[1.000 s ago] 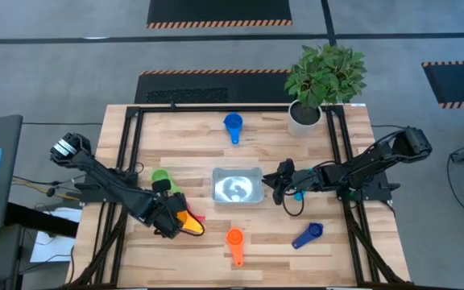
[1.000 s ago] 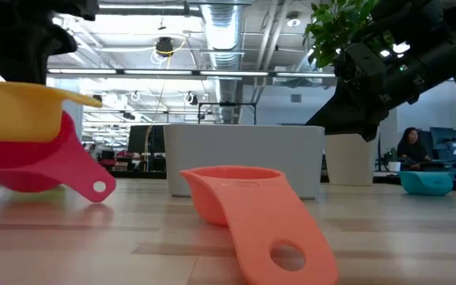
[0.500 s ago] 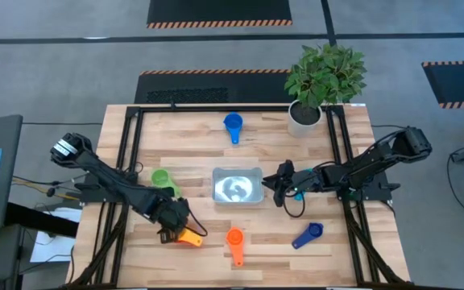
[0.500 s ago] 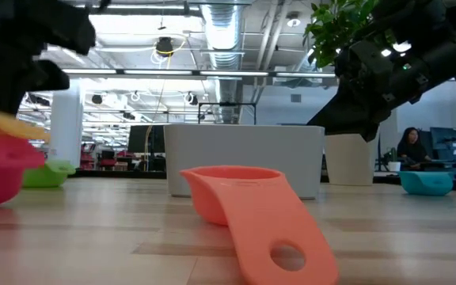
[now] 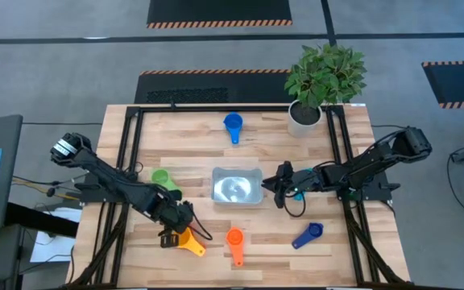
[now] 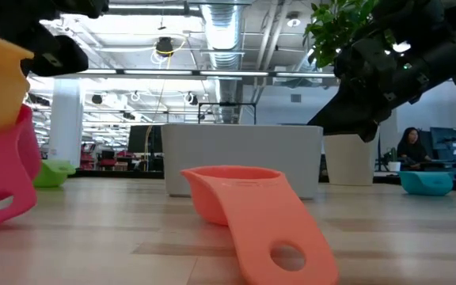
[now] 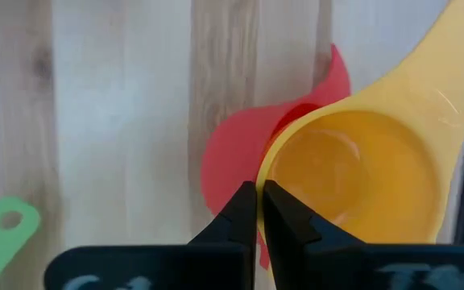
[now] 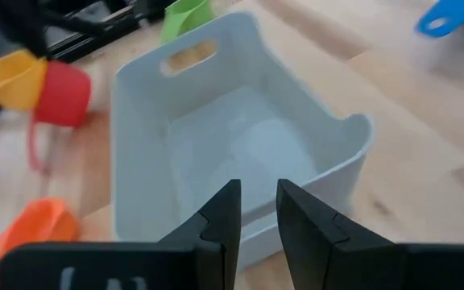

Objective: Nest measuring cups in basket
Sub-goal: Remove the yellow measuring cup from the red measuring cup

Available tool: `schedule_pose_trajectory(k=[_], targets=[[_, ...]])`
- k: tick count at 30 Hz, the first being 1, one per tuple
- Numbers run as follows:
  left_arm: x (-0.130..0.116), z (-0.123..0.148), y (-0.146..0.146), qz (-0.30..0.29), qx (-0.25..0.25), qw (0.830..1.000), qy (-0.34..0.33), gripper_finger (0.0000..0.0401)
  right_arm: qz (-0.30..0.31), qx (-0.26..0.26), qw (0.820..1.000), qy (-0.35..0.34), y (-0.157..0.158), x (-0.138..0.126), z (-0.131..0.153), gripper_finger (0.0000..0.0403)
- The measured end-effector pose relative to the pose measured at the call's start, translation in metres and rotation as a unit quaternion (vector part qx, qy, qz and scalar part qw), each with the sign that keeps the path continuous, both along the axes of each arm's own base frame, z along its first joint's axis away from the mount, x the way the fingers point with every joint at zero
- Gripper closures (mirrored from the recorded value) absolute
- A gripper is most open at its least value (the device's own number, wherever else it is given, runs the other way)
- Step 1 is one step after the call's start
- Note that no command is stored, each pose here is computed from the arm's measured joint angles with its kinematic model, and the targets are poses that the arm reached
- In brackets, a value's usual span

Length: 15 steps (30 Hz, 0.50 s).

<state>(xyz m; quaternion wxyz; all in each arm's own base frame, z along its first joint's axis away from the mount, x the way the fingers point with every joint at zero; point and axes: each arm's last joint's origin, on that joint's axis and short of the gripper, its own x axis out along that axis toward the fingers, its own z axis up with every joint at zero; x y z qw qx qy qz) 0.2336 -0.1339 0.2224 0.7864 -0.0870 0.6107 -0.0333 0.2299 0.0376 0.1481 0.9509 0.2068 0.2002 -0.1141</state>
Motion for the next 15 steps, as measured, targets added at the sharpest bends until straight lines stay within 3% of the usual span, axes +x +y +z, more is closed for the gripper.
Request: schedule_pose_trajectory(k=[5,15], targets=[[0.011,0.002,0.008,0.021,-0.013,0.999,-0.029,0.0401,0.078,0.041,0.995,-0.049,0.009,0.004,0.009,0.0294],[0.018,0.003,0.018,0.049,0.018,0.997,-0.06,0.0401,0.138,0.063,0.982,-0.113,0.029,0.036,0.048,0.0294]])
